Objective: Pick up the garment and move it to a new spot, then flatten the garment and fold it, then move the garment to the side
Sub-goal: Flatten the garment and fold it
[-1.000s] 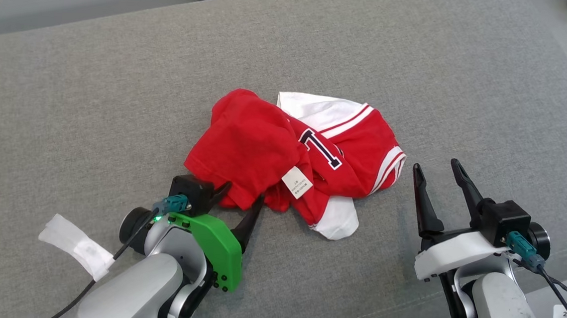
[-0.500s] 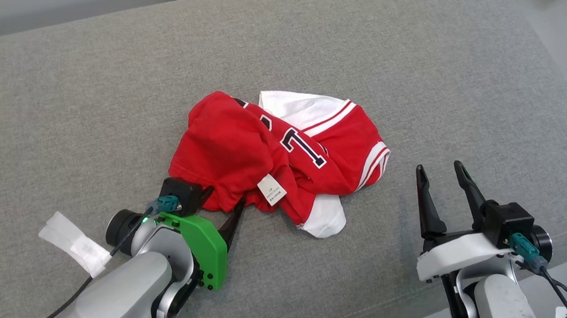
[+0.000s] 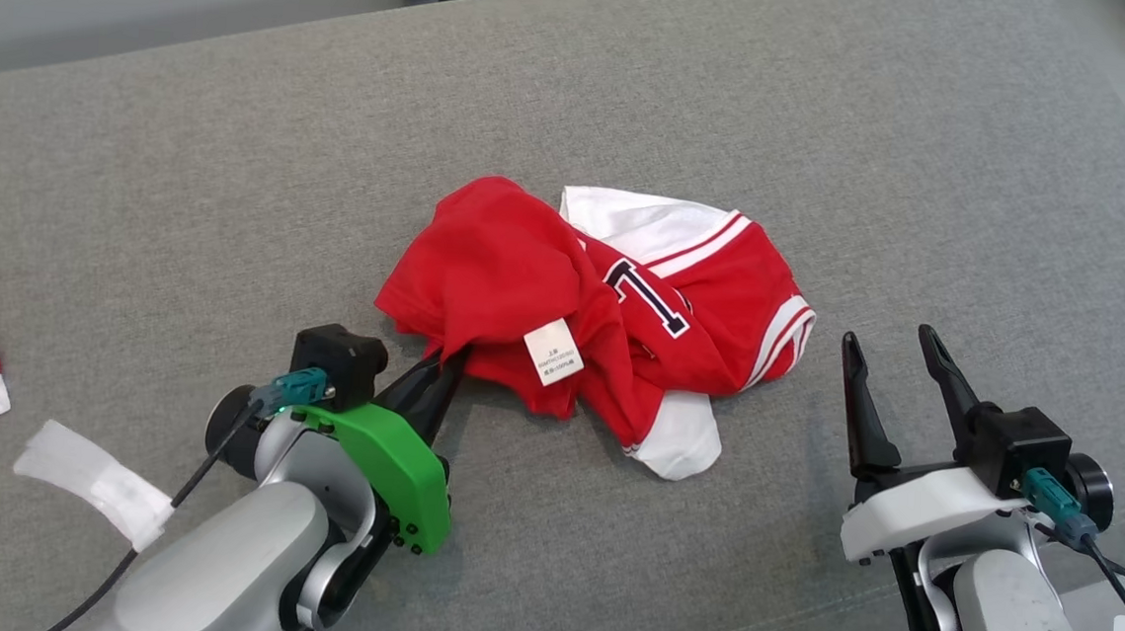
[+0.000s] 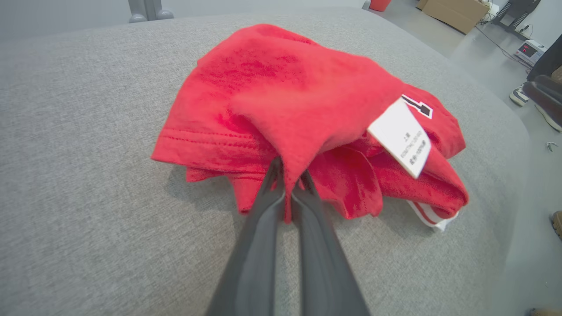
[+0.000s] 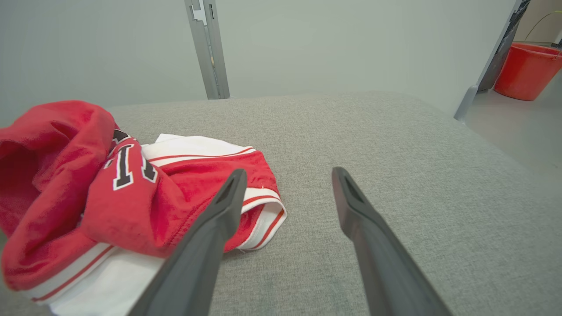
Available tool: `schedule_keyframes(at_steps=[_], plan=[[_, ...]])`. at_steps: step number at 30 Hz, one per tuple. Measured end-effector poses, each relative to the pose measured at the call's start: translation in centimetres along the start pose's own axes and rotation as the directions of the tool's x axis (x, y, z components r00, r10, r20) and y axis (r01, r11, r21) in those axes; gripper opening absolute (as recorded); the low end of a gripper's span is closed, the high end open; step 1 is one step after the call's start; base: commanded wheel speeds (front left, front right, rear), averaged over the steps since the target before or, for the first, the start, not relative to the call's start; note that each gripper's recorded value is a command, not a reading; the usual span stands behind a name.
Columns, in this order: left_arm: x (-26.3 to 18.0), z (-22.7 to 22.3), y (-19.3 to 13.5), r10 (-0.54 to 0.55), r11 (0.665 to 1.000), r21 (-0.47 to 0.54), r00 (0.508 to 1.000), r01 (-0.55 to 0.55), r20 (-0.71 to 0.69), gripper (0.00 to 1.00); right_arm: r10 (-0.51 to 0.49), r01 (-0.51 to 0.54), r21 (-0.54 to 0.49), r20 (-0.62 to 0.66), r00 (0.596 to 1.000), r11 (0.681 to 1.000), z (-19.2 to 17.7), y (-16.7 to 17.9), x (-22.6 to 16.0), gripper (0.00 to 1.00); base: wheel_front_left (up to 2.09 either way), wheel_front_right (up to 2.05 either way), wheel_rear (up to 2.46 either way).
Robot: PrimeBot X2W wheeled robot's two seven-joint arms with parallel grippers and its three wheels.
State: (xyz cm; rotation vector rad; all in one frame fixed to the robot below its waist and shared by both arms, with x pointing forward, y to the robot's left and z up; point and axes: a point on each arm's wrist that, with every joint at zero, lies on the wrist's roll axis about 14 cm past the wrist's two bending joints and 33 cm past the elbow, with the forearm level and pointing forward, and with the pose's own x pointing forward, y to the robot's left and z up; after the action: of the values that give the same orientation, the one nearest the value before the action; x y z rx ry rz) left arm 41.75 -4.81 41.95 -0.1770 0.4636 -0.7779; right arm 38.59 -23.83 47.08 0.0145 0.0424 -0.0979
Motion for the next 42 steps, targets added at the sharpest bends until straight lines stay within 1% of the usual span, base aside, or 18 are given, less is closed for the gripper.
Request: schedule_keyframes(at_steps=[3,7,10,11,13,15,18,20,21,22,23,27,35,39,40,41,42], plan=[[-1.3,1.6,-0.1,-0.011,1.000,-0.008,0.999,0.012,0.044,0.00,0.010,-0.010,-0.009,0.000,1.000,1.000,-0.1,0.3,0.2,1.00,0.00,0.00,0.00],[-4.1,2.8,0.1,-0.020,1.000,-0.011,0.998,0.021,0.053,0.00,0.030,-0.030,-0.017,0.004,1.000,0.999,0.0,0.9,0.6,1.00,0.00,0.00,0.00],[-7.0,3.1,1.3,0.020,0.999,-0.047,0.999,-0.018,0.046,0.00,0.064,-0.064,-0.021,0.005,0.998,0.998,0.0,1.8,1.2,1.00,0.00,0.00,0.00],[-7.7,3.0,1.7,0.042,0.998,-0.058,0.998,-0.039,0.044,0.06,0.074,-0.074,-0.021,0.005,0.997,0.997,-0.1,2.2,1.4,1.00,0.00,0.00,0.00],[-8.9,1.9,2.9,0.088,0.994,-0.058,0.996,-0.088,0.008,0.00,0.099,-0.099,-0.018,0.005,0.995,0.995,-0.1,3.0,1.7,1.00,0.00,0.00,0.00],[-9.9,0.1,3.2,0.110,0.988,-0.102,0.993,-0.114,-0.041,0.00,0.123,-0.123,-0.013,0.004,0.992,0.992,-0.2,3.9,1.9,1.00,0.00,0.00,0.00],[-10.9,-2.6,3.1,0.114,0.978,-0.164,0.987,-0.133,-0.116,0.00,0.144,-0.144,-0.011,-0.001,0.990,0.990,-0.5,4.7,2.2,1.00,0.00,0.00,0.00],[-11.3,-3.7,3.4,0.127,0.973,-0.174,0.982,-0.151,-0.141,0.00,0.154,-0.154,-0.012,-0.004,0.988,0.988,-0.6,5.0,2.4,1.00,0.00,0.00,0.00],[-11.4,-3.9,3.6,0.138,0.970,-0.181,0.981,-0.162,-0.139,0.28,0.158,-0.158,-0.014,-0.006,0.987,0.987,-0.7,5.1,2.4,1.00,0.00,0.00,0.00],[-11.3,-4.0,3.7,0.145,0.967,-0.190,0.980,-0.169,-0.133,0.52,0.162,-0.162,-0.014,-0.007,0.987,0.987,-0.7,5.2,2.5,1.00,0.00,0.00,0.00],[-11.2,-4.0,3.7,0.147,0.965,-0.198,0.981,-0.170,-0.126,1.00,0.164,-0.165,-0.014,-0.009,0.986,0.986,-0.8,5.3,2.6,1.00,0.00,0.00,0.00],[-10.7,-4.1,3.6,0.157,0.960,-0.218,0.982,-0.177,-0.107,1.00,0.171,-0.171,-0.016,-0.013,0.985,0.985,-0.9,5.4,2.8,1.00,0.00,0.00,0.00],[-10.4,-4.0,4.5,0.187,0.956,-0.212,0.978,-0.202,-0.087,1.00,0.167,-0.167,-0.016,-0.018,0.986,0.986,-1.1,5.3,2.7,1.00,0.00,0.00,0.00],[-10.2,-3.0,5.0,0.205,0.953,-0.218,0.978,-0.208,-0.040,1.00,0.162,-0.163,-0.015,-0.020,0.987,0.987,-1.2,5.2,2.6,1.00,0.00,0.00,0.00],[-10.1,-2.7,5.1,0.206,0.953,-0.222,0.978,-0.207,-0.031,0.95,0.162,-0.162,-0.014,-0.021,0.987,0.987,-1.2,5.2,2.6,1.00,0.00,0.00,0.00],[-10.0,-2.5,5.1,0.202,0.954,-0.222,0.979,-0.203,-0.027,0.24,0.161,-0.161,-0.014,-0.021,0.987,0.987,-1.2,5.1,2.6,1.00,0.00,0.00,0.00],[-10.0,-2.3,5.0,0.191,0.956,-0.223,0.981,-0.192,-0.024,0.00,0.161,-0.161,-0.014,-0.021,0.987,0.987,-1.2,5.1,2.6,1.00,0.00,0.00,0.00]])
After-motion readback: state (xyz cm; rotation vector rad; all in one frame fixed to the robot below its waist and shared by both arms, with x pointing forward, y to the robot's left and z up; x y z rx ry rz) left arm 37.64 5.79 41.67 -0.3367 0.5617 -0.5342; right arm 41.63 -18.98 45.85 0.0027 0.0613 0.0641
